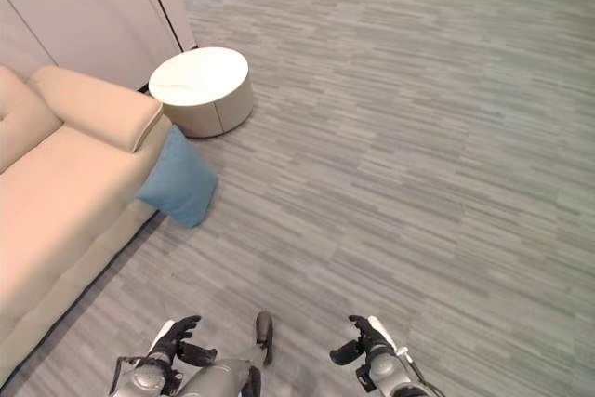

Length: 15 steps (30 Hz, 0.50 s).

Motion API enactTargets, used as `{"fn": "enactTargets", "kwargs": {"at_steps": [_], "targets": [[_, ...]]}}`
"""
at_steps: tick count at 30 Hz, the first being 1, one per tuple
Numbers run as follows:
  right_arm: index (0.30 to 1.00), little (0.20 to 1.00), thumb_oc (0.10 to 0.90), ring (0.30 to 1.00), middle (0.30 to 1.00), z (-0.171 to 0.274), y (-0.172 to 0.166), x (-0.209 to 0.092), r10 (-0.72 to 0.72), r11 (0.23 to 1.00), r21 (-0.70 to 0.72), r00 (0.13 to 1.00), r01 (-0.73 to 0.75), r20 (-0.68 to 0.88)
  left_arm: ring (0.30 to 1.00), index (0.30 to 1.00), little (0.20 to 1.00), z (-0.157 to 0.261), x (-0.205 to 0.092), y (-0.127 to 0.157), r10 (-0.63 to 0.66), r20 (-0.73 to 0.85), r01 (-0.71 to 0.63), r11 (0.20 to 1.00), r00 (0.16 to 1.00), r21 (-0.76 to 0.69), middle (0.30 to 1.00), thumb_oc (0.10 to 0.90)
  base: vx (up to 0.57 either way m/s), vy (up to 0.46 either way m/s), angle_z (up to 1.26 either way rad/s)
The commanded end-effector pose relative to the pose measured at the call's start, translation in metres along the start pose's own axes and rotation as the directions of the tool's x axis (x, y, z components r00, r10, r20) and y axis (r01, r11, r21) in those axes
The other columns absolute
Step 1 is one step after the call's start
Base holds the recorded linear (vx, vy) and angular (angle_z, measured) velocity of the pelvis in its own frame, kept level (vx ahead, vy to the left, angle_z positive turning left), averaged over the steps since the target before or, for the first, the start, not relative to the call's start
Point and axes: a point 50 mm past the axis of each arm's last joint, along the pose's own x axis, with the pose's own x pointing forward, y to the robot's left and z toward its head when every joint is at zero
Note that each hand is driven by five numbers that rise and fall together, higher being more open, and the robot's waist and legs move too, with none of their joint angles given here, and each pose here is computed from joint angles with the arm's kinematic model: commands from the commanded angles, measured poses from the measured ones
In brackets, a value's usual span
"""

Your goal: Pick up all the scattered cushions and arrange them neatly on the sofa.

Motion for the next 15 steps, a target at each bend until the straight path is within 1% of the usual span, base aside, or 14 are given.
{"fn": "enactTargets", "kwargs": {"at_steps": [1, 4, 5, 6, 8, 9, 10, 13, 14, 15], "targets": [[0.900, 0.900, 0.800, 0.900, 0.900, 0.022, 0.001, 0.001, -0.028, 0.997, 0.069, 0.994, 0.020, 0.105, 0.900, 0.900, 0.900, -0.051, -0.014, 0.002, 0.017, -0.197, -0.009, 0.999, 0.980, 0.041, 0.900, 0.800, 0.55, -0.018, -0.48], [0.900, 0.900, 0.800, 0.900, 0.900, 0.021, 0.007, 0.000, -0.004, 0.998, 0.069, 0.995, -0.003, 0.102, 0.900, 0.900, 0.900, -0.052, -0.013, 0.009, 0.039, -0.214, -0.037, 0.999, 0.976, 0.014, 0.900, 0.800, 0.48, 0.022, 0.25], [0.900, 0.900, 0.800, 0.900, 0.900, 0.024, 0.008, -0.001, 0.005, 0.997, 0.075, 0.992, -0.015, 0.126, 0.900, 0.900, 0.900, -0.034, -0.006, 0.015, 0.046, -0.158, -0.047, 0.999, 0.986, -0.004, 0.900, 0.800, 0.50, 0.041, 0.64], [0.900, 0.900, 0.800, 0.900, 0.900, 0.022, 0.009, -0.002, 0.009, 0.997, 0.079, 0.993, -0.018, 0.118, 0.900, 0.900, 0.900, -0.028, -0.004, 0.017, 0.046, -0.138, -0.047, 0.999, 0.989, -0.001, 0.900, 0.800, 0.66, 0.052, 1.43], [0.900, 0.900, 0.800, 0.900, 0.900, 0.021, 0.009, -0.002, 0.010, 0.997, 0.073, 0.993, -0.019, 0.120, 0.900, 0.900, 0.900, -0.027, -0.003, 0.020, 0.054, -0.131, -0.053, 0.999, 0.990, 0.009, 0.900, 0.800, 0.40, 0.024, 1.46], [0.900, 0.900, 0.800, 0.900, 0.900, 0.023, 0.007, -0.003, 0.000, 0.996, 0.086, 0.991, -0.012, 0.135, 0.900, 0.900, 0.900, -0.018, 0.000, 0.021, 0.051, -0.105, -0.046, 0.998, 0.993, 0.046, 0.900, 0.800, 0.34, 0.003, 0.82], [0.900, 0.900, 0.800, 0.900, 0.900, 0.023, 0.007, -0.003, 0.001, 0.996, 0.086, 0.991, -0.012, 0.135, 0.900, 0.900, 0.900, -0.018, 0.000, 0.021, 0.051, -0.105, -0.046, 0.998, 0.993, 0.046, 0.900, 0.800, 0.61, -0.081, 1.11], [0.900, 0.900, 0.800, 0.900, 0.900, 0.019, 0.003, -0.005, -0.020, 0.997, 0.080, 0.990, 0.008, 0.140, 0.900, 0.900, 0.900, 0.000, 0.004, 0.019, 0.032, -0.041, -0.027, 0.994, 0.999, 0.108, 0.900, 0.800, 0.50, -0.201, 1.09], [0.900, 0.900, 0.800, 0.900, 0.900, 0.019, 0.003, -0.005, -0.020, 0.997, 0.080, 0.990, 0.008, 0.140, 0.900, 0.900, 0.900, 0.000, 0.004, 0.019, 0.032, -0.041, -0.027, 0.994, 0.999, 0.108, 0.900, 0.800, 0.51, -0.301, 1.46], [0.900, 0.900, 0.800, 0.900, 0.900, 0.010, 0.000, -0.006, -0.024, 0.998, 0.066, 0.994, 0.017, 0.111, 0.900, 0.900, 0.900, 0.006, 0.005, 0.016, 0.018, -0.020, -0.015, 0.991, 1.000, 0.132, 0.900, 0.800, 0.33, -0.213, 1.05]]}}
